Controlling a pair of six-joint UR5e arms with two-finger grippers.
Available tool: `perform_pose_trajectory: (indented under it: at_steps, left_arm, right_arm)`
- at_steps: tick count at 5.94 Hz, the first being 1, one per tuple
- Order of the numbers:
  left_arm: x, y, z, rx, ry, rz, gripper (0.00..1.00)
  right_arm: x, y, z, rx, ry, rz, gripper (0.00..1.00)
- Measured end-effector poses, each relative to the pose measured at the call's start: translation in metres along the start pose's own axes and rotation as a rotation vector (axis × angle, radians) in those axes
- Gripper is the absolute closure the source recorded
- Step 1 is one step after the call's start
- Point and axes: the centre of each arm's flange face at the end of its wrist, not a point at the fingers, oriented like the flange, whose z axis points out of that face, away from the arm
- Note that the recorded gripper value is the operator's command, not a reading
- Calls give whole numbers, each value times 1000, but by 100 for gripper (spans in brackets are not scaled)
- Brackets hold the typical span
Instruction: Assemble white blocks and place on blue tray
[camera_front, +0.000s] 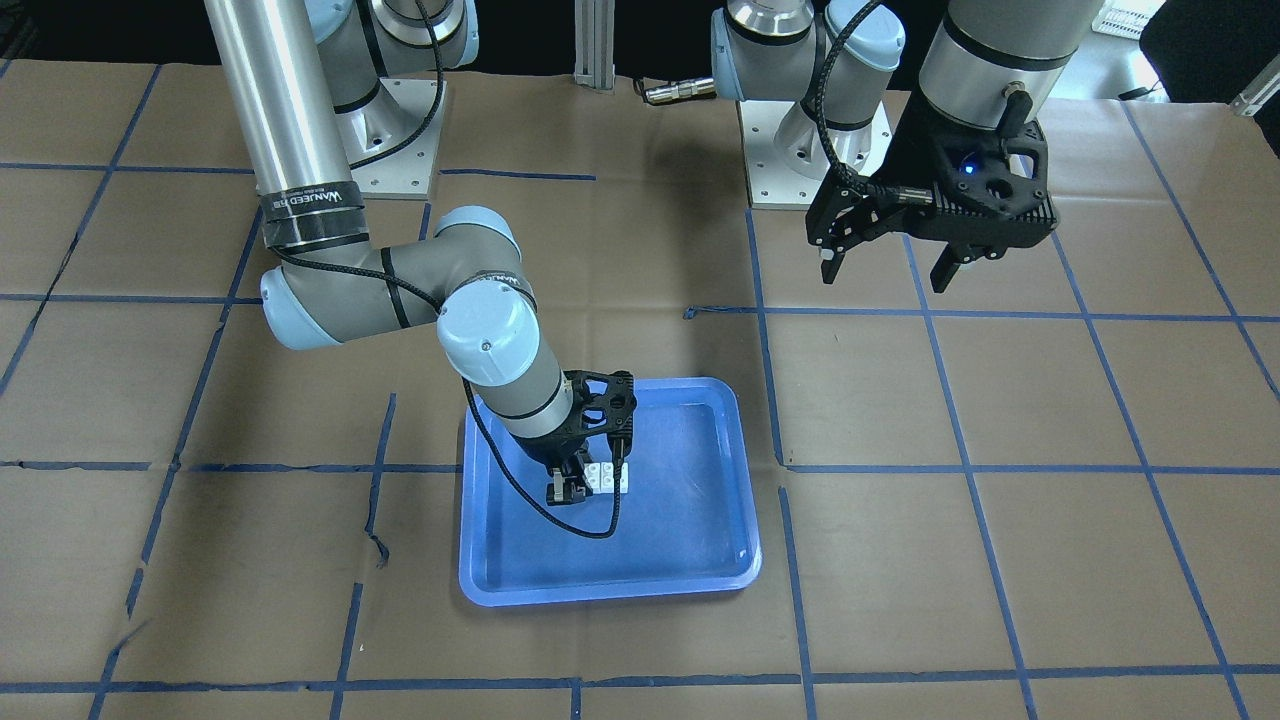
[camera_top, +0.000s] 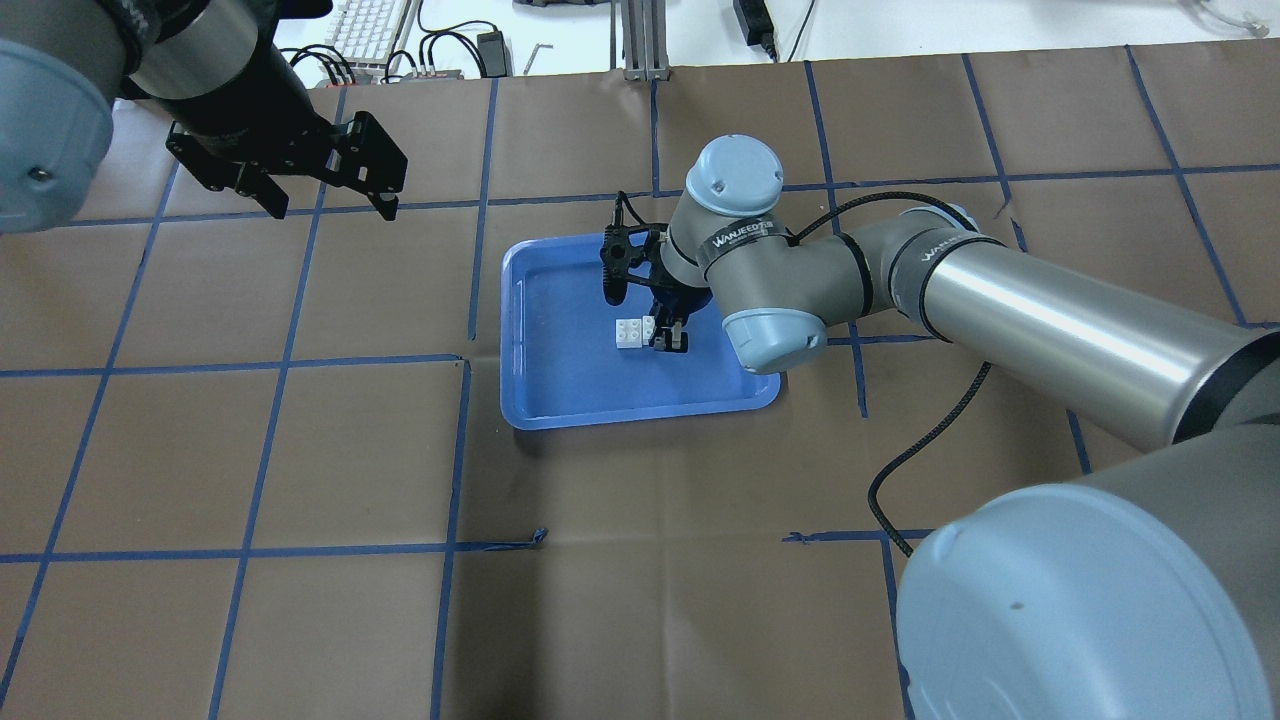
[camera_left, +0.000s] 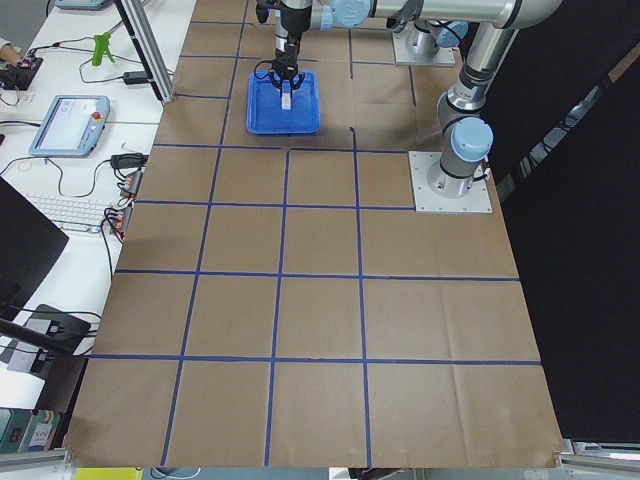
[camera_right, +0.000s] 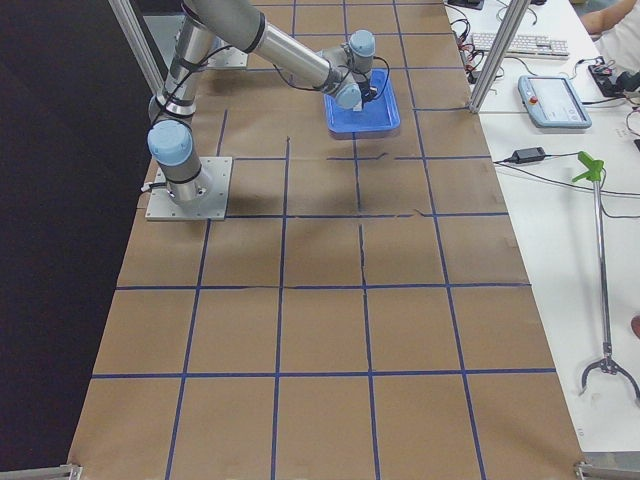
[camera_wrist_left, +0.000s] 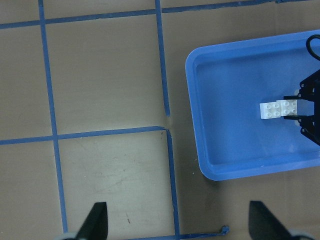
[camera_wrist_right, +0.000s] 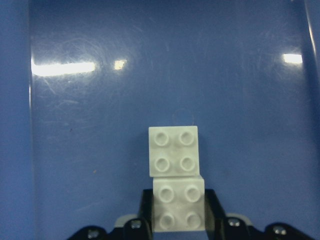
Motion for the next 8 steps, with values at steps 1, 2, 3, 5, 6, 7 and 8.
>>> perform_pose_trajectory:
  at_steps: [1, 2, 3, 5, 6, 7, 8]
  left_arm:
    - [0, 0, 0, -1, 1, -38, 0]
    - [1, 0, 1, -2, 1, -71, 0]
    - [1, 0, 1, -3, 0, -83, 0]
    - [2, 0, 1, -2, 0, -87, 0]
    - [1, 1, 0, 0, -1, -87, 0]
    - [2, 1, -1, 1, 0, -87, 0]
    - [2, 1, -1, 1, 1, -87, 0]
  right_arm:
    - [0, 0, 0, 0, 0, -1, 80]
    - [0, -1, 0, 0, 0, 0, 75]
    - [-1, 0, 1, 0, -1, 0, 66]
    - [-1, -1, 1, 2, -3, 2, 64]
    - [-1, -1, 1, 4, -3, 2, 58]
    - [-1, -1, 1, 5, -3, 2, 54]
    - [-1, -1, 1, 6, -4, 2, 53]
